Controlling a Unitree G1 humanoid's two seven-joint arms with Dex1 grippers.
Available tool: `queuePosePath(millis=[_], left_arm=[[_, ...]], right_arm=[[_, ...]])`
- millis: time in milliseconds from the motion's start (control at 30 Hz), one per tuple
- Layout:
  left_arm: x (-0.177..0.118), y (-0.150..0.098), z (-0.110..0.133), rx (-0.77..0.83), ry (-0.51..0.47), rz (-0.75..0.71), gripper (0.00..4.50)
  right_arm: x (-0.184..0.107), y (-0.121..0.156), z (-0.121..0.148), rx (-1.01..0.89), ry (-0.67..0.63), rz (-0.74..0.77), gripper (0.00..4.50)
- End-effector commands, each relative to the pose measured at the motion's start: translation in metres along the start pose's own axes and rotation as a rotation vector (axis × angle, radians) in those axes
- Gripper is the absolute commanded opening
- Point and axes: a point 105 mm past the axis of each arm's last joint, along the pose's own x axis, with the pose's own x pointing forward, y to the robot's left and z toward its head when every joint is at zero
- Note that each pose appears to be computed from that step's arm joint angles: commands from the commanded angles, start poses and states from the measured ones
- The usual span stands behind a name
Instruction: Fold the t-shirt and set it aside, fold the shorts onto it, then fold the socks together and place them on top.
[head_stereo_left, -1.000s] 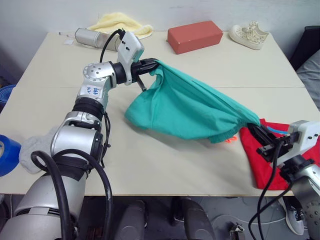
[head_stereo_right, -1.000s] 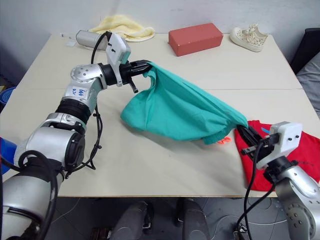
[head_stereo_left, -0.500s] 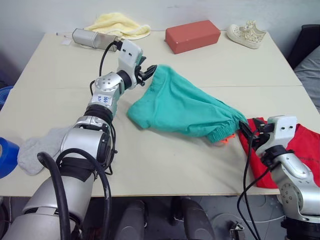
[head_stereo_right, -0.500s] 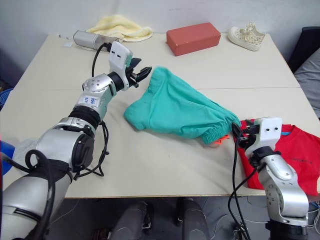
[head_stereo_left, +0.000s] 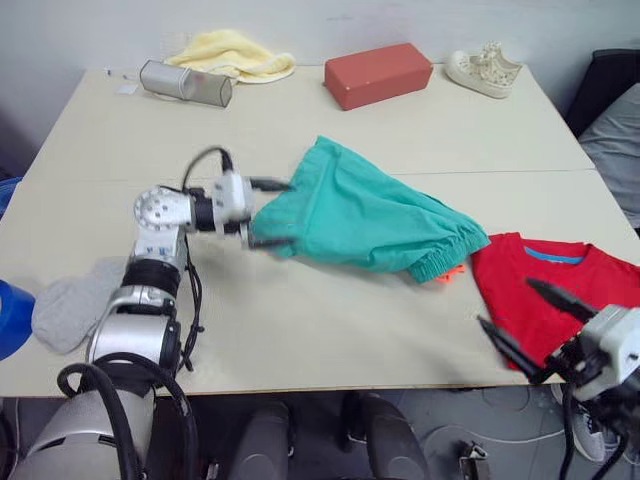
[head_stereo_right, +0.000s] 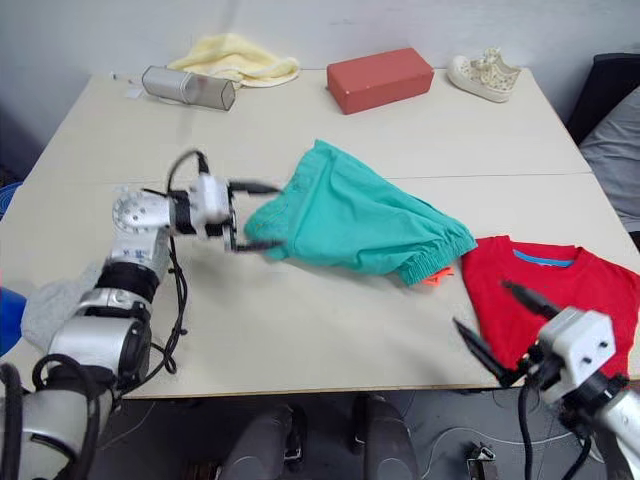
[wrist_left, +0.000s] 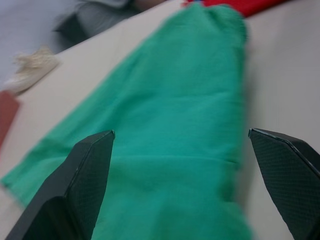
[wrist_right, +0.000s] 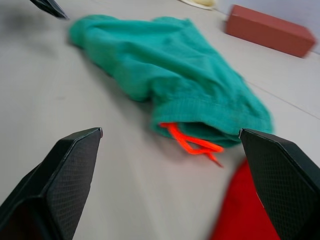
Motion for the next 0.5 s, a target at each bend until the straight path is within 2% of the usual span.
queuePosePath(millis=[33, 167, 367, 500], left_arm=[[0.009, -0.002, -0.001, 0.132, 0.074, -0.018, 4.5], [0.03, 0.006, -0.01, 0.182, 0.149, 0.043, 4.5], [0.053, 0.026, -0.025, 0.154, 0.257, 0.186, 4.5], [0.061, 0.025, -0.04, 0.081, 0.332, 0.204, 3.56]], right_arm=[[0.008, 0.016, 0.006, -0.046, -0.042, 0.052, 4.48], [0.019, 0.023, 0.007, -0.053, -0.057, 0.056, 4.48], [0.028, 0.026, 0.009, -0.051, -0.065, 0.045, 4.48], [0.03, 0.029, 0.01, -0.04, -0.063, 0.039, 4.5]])
